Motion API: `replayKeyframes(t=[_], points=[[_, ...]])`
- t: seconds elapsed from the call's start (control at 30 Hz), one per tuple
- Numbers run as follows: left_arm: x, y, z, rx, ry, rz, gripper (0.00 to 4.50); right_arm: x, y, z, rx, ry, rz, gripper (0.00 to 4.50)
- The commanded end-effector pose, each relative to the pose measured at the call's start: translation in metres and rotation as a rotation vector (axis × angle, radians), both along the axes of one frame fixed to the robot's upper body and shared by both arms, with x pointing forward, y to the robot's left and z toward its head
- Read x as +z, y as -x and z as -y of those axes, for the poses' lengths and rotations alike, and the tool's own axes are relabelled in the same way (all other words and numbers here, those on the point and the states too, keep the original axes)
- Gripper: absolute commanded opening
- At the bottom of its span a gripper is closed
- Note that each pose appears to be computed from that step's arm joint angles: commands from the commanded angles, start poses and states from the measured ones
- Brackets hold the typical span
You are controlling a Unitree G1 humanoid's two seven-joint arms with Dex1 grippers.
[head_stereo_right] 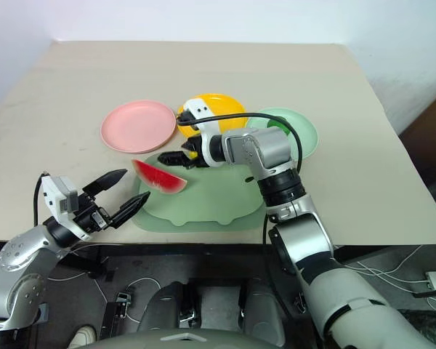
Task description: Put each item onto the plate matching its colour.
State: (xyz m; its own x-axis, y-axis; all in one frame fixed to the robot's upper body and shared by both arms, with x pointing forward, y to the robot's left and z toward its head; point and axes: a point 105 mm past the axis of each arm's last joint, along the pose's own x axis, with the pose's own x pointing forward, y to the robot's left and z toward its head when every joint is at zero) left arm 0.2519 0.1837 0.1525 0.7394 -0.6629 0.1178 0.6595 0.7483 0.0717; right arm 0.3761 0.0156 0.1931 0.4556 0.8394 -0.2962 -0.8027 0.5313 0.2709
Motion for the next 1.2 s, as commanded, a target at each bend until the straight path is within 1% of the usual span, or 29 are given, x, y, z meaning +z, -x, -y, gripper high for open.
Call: replayKeyframes(t=[0.03, 0.1, 0.23, 0.33, 0.43, 0.57, 0.77, 0.97, 1.07, 1.17, 1.2], points=[[0.007, 0.001, 0.000, -0.001, -0.003, 0.044, 4.50, 0.023, -0.011, 0.007, -0.083, -0.086, 0.041, 4.48], [0.006, 0.001, 0.000, 0.000, -0.001, 0.042, 4.50, 0.026, -0.013, 0.009, -0.112, -0.089, 0.061, 4.48], [0.006, 0.000, 0.001, -0.001, -0.001, 0.043, 4.50, 0.019, -0.023, 0.014, -0.215, -0.012, 0.086, 4.48], [0.007, 0.000, 0.004, -0.003, 0.000, 0.045, 4.50, 0.004, -0.031, 0.016, -0.292, 0.051, 0.013, 4.48], [0.009, -0.001, 0.006, -0.006, 0.000, 0.047, 4.50, -0.002, -0.033, 0.012, -0.306, 0.092, -0.025, 4.48], [0.011, -0.002, 0.007, -0.006, -0.002, 0.048, 4.50, -0.003, -0.035, 0.006, -0.312, 0.107, -0.061, 4.48], [0.012, -0.002, 0.009, -0.004, -0.001, 0.046, 4.50, -0.005, -0.045, 0.004, -0.366, 0.164, -0.037, 4.48], [0.013, -0.002, 0.010, 0.001, 0.003, 0.046, 4.50, -0.012, -0.049, -0.002, -0.376, 0.209, -0.034, 4.48], [0.015, -0.001, 0.013, 0.003, 0.003, 0.047, 4.50, -0.012, -0.052, -0.004, -0.383, 0.225, -0.018, 3.87], [0.019, -0.001, 0.015, 0.008, 0.003, 0.050, 4.50, -0.005, -0.053, -0.005, -0.374, 0.210, 0.003, 2.88], [0.019, -0.001, 0.015, 0.009, 0.004, 0.050, 4.50, 0.000, -0.053, -0.005, -0.367, 0.194, 0.015, 2.48]])
